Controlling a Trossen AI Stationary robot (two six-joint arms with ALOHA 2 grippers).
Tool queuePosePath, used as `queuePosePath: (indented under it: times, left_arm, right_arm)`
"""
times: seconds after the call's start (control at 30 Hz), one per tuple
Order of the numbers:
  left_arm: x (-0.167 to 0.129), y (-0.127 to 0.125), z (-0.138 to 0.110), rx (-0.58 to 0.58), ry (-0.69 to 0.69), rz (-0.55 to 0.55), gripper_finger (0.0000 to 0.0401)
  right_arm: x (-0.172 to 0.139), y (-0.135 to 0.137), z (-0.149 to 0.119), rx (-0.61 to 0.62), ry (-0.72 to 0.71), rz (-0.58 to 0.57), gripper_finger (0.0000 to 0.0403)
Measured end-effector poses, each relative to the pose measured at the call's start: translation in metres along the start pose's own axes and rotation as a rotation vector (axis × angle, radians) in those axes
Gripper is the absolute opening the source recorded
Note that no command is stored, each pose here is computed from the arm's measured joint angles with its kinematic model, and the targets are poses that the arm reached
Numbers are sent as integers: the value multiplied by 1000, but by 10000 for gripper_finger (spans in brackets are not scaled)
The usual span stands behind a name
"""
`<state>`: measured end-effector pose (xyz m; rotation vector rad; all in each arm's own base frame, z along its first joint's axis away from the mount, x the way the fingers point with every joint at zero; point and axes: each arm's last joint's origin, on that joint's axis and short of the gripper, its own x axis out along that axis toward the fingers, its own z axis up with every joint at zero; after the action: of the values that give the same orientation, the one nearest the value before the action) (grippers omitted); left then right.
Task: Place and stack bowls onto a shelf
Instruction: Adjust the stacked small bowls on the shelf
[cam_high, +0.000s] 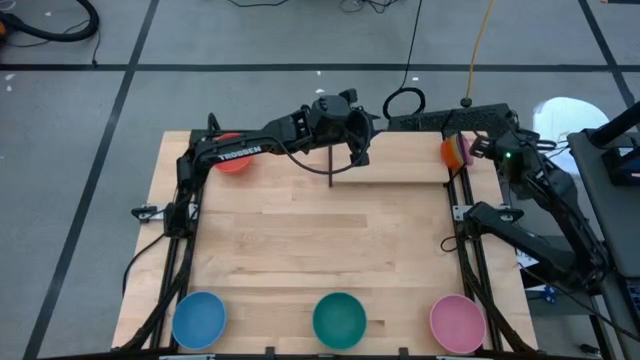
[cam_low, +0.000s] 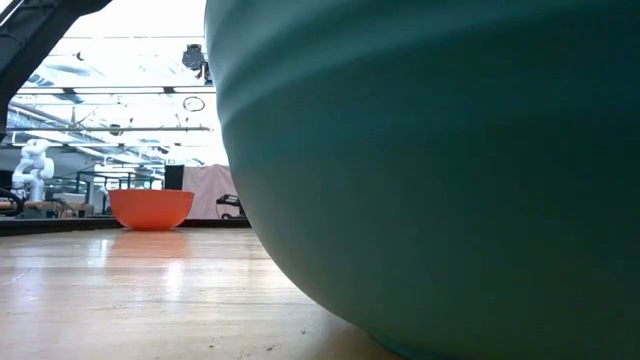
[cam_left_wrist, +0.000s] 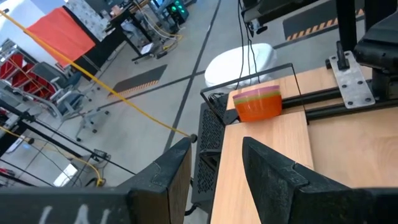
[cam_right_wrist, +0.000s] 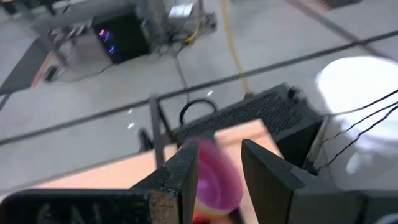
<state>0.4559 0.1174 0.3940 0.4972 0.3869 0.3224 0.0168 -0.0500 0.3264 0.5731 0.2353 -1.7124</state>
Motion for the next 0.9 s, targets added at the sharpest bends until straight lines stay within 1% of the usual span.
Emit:
queuePosePath:
  times: [0.17,0.27,0.33,0.57,0.67,0.73,0.8,0.9]
  left_arm:
    - [0,0,0,-4,0,0,150]
    - [0,0,0,-4,0,0,150]
    - [0,0,0,-6,0,0,150]
    - [0,-1,-1,-27,13,-7,150]
    - [0,-2,-3,-25,29,-16,150]
    - [0,-2,-3,-23,37,-20,150]
    - [0,-2,-4,-22,42,-23,150]
    - [0,-2,-4,-22,44,-24,150]
  right_arm:
    - [9,3,-10,-13,91,1,114]
    - [20,9,-14,-12,114,6,114]
    - [28,16,-16,-27,135,32,114]
    - [54,37,-15,-82,209,160,114]
    - [64,46,-15,-149,254,246,114]
    - [70,52,-15,-209,275,330,114]
    - [74,58,-15,-235,298,394,114]
    - [82,65,-16,-266,323,416,114]
